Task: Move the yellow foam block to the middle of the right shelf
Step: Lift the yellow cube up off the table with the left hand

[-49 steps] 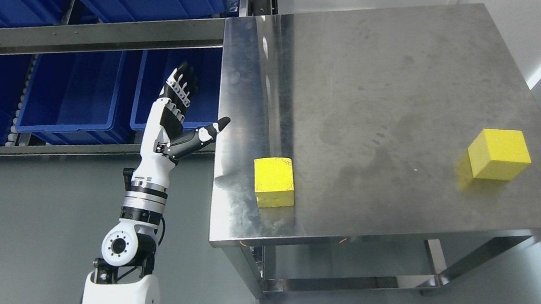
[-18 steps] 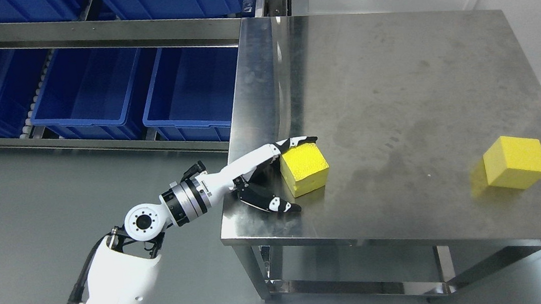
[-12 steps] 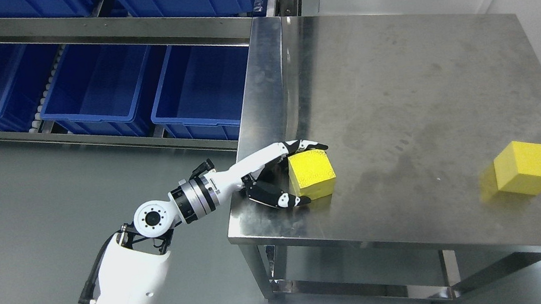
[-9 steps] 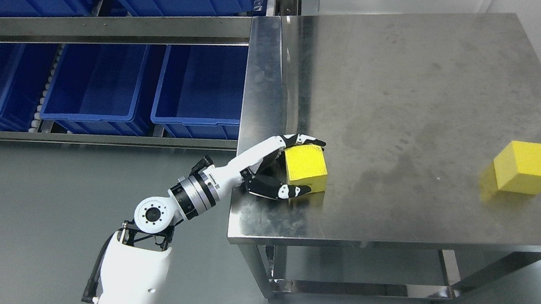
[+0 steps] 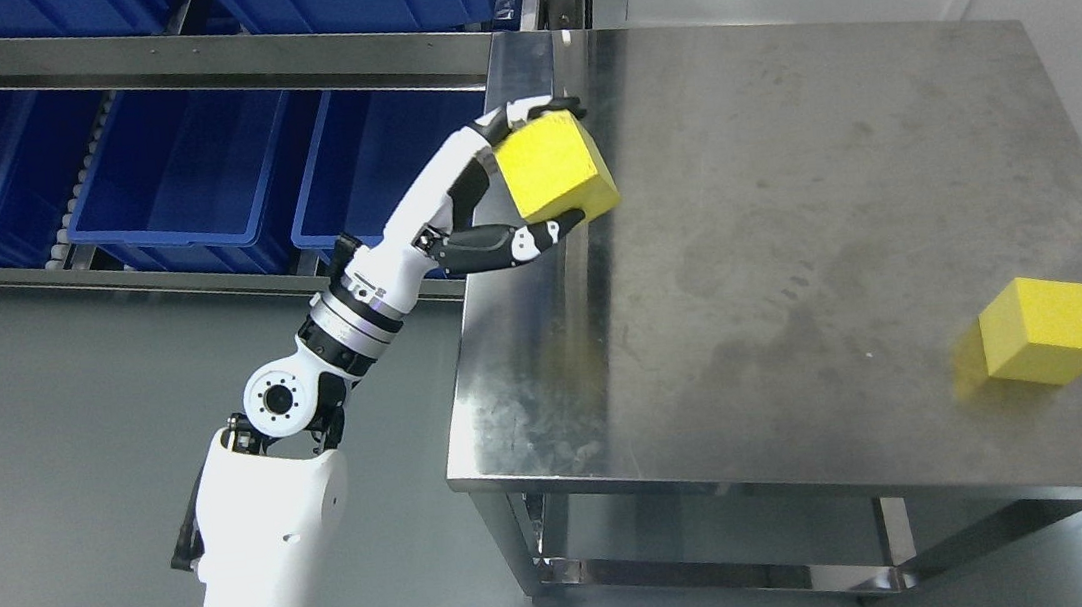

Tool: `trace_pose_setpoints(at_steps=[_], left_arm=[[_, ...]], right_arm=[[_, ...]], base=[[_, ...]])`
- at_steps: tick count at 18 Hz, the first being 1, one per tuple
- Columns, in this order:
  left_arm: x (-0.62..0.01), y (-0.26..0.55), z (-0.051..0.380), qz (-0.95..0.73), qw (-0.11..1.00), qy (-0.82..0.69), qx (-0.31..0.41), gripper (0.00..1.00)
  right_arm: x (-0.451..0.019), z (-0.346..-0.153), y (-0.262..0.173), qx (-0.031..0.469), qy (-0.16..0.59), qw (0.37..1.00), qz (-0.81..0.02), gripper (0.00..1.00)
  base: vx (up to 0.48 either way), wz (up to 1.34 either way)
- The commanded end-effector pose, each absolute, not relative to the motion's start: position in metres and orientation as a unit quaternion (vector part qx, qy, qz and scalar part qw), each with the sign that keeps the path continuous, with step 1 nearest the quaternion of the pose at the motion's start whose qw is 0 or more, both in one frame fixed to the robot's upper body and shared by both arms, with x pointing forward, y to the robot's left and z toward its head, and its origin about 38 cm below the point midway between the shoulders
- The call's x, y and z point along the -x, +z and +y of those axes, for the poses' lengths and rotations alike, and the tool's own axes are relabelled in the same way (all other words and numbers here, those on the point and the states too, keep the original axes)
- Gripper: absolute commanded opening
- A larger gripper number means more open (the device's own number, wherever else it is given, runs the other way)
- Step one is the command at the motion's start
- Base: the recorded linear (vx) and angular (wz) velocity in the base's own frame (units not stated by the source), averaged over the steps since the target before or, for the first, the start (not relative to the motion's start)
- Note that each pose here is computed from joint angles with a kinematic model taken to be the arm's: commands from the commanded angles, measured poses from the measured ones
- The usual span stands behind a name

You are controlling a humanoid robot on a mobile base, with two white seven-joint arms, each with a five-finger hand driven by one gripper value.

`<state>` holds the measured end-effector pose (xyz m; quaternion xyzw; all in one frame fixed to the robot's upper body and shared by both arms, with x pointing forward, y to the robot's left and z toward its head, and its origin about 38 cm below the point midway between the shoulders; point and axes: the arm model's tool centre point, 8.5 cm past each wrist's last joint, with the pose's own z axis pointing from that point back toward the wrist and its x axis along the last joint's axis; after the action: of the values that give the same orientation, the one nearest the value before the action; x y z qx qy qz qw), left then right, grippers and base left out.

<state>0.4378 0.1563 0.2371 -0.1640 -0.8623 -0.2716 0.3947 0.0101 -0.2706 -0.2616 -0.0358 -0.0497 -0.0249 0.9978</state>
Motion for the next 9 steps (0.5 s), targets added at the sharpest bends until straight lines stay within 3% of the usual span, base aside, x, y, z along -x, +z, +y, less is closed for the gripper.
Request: trace_pose_setpoints(at_steps=[1,9], left_arm=[[-0.444,0.261,0.196,-0.915,0.360,-0.142,0.117,0.52],[-0.444,0.256,0.236,-0.920,0.379,-0.072,0.064,0.52]], right_arm=[[-0.018,-0.283,-0.260,0.045,-0.041,0.996,-0.061,1.00],[-0.017,-0.283,-0.261,0.046,-0.041,0.996,-0.060,1.00]], base=[[0.000,0.00],[0.000,0.00]])
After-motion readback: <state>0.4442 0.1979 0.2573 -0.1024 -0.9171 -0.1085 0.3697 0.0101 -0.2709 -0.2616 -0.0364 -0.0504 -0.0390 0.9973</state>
